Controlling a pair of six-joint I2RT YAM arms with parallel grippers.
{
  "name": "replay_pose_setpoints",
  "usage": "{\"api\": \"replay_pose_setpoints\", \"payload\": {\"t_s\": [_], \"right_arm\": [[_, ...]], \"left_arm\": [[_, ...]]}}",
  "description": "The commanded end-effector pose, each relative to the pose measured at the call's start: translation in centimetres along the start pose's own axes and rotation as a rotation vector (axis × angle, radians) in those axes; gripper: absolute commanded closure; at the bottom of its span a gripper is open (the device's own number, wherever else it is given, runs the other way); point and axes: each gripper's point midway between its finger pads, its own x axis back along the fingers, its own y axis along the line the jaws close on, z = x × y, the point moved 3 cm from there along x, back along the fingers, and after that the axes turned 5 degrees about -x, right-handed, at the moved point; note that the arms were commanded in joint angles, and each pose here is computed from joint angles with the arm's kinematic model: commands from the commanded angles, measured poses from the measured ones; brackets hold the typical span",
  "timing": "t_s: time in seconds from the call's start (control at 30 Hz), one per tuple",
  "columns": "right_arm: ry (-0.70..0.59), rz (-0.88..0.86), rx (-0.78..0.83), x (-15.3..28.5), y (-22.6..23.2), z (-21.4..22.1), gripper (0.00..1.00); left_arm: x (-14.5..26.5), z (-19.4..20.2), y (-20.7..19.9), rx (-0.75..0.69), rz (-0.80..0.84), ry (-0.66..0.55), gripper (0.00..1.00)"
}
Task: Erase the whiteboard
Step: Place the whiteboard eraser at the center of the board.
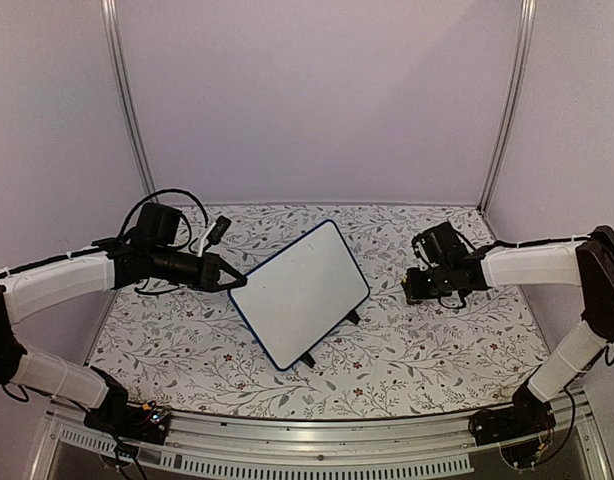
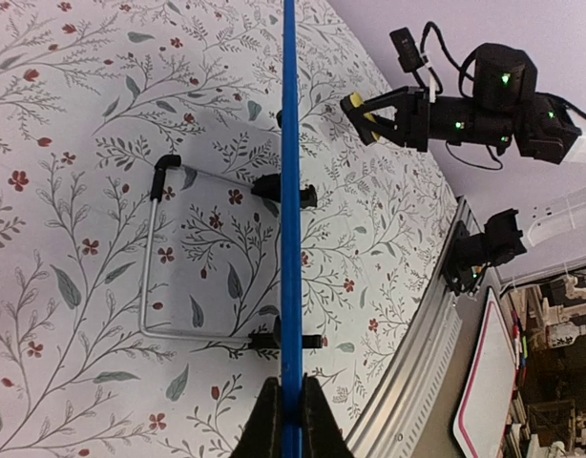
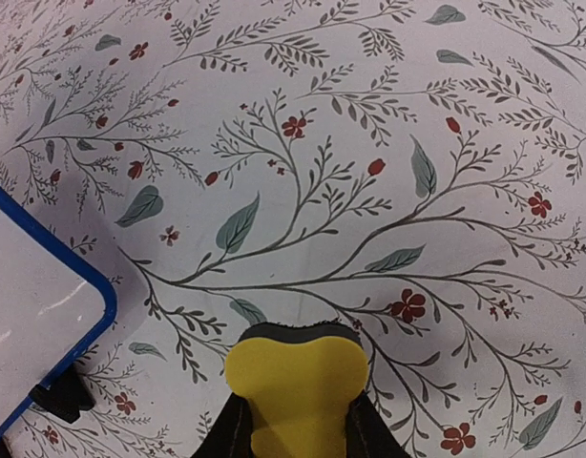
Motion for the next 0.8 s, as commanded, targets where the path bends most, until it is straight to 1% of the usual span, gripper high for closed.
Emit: {"api": "replay_pose_setpoints", "payload": {"t_s": [0.0, 0.13, 0.33, 0.6, 0.7, 0.77], "right_arm": [[-0.035, 0.030, -0.085, -0.4, -1.5, -1.0, 0.79], [-0.006, 0.032, -0.121, -1.4, -2.4, -0.8, 0.75], [0.043, 0.021, -0.148, -3.1, -3.0, 0.3, 0.64], [0.066, 0.023, -0.176, -3.8, -3.5, 0.9, 0.40], [0.071, -0.006, -0.177, -3.9, -3.1, 0.9, 0.37], [0.077, -0.084, -0.177, -4.0, -2.0, 0.8, 0.36]], "left_arm": [[0.6, -1.0, -1.0, -0.066, 0.031, -0.048, 0.96], [0.6, -1.1, -1.1, -0.068, 0.033, -0.049, 0.94], [0.6, -1.0, -1.1, -0.064, 0.035, -0.046, 0.91], [0.7, -1.2, -1.1, -0.068, 0.037, -0.055, 0.78], [0.8, -1.3, -1.1, -0.068, 0.038, -0.060, 0.75], [0.8, -1.3, -1.1, -0.066, 0.039, -0.061, 0.72]]}}
